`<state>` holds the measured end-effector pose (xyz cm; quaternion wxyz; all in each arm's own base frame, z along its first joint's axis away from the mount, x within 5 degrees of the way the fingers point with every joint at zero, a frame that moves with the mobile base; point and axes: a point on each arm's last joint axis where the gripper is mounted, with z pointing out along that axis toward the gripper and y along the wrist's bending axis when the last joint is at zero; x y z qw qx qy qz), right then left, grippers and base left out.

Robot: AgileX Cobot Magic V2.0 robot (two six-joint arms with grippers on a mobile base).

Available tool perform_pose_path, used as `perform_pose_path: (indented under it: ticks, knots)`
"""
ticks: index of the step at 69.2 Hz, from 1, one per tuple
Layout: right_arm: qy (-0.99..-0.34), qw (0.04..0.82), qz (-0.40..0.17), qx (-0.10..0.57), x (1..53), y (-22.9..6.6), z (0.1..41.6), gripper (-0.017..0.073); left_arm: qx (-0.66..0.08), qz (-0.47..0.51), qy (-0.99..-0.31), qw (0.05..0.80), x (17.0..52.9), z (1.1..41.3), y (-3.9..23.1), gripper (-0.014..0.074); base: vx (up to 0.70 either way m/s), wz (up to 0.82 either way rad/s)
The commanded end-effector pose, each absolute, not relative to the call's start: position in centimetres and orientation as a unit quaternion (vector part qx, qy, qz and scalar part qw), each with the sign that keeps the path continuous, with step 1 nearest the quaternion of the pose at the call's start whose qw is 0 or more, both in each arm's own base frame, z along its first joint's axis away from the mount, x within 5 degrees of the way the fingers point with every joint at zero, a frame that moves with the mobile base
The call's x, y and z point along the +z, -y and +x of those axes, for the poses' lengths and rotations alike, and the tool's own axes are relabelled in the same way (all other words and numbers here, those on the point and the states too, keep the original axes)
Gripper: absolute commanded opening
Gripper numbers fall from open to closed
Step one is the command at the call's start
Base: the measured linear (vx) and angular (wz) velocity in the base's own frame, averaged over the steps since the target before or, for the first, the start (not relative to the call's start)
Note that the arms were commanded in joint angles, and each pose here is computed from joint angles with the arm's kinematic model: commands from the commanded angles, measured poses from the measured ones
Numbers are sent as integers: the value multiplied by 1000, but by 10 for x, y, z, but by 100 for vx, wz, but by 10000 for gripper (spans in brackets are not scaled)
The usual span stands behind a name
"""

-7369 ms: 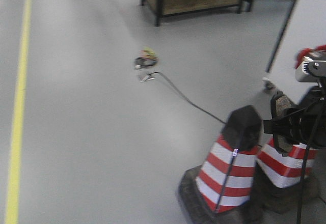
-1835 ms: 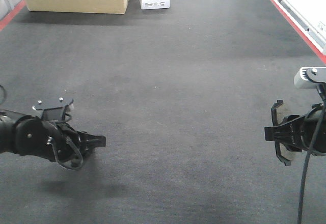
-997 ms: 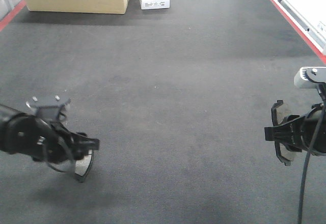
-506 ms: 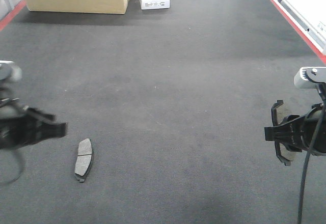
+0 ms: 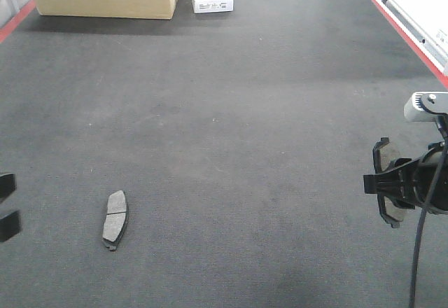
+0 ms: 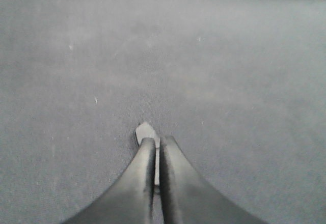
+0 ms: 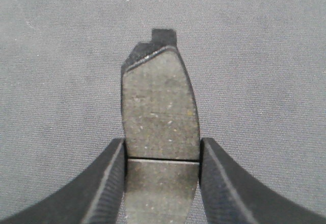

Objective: Move and align brake pads A on conveyor
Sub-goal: 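Raise the open left gripper away from the placed pad, then lower the right gripper to the belt and release its brake pad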

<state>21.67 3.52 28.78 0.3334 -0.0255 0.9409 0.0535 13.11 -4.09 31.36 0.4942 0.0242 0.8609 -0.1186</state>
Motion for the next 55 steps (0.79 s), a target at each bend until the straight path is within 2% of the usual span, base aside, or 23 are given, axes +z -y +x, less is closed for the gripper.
perform_pose_path:
  ticks: [1,32,39,48,55]
  knots:
    - [-919,388,-28,57,306,-35,220,67,-135,28,-831,539,330,129,41,-8,0,0]
    - [-915,398,-27,59,308,-35,221,67,-135,28,-832,537,330,129,41,-6,0,0]
    - [-915,396,-18,73,307,-37,221,67,-135,28,-832,537,330,129,41,-6,0,0]
    - [-921,379,-44,83,303,-42,229,71,-134,28,-833,536,329,129,41,-7,0,0]
    - [-926,359,-41,106,300,-49,243,76,-134,28,-833,536,329,129,41,-7,0,0]
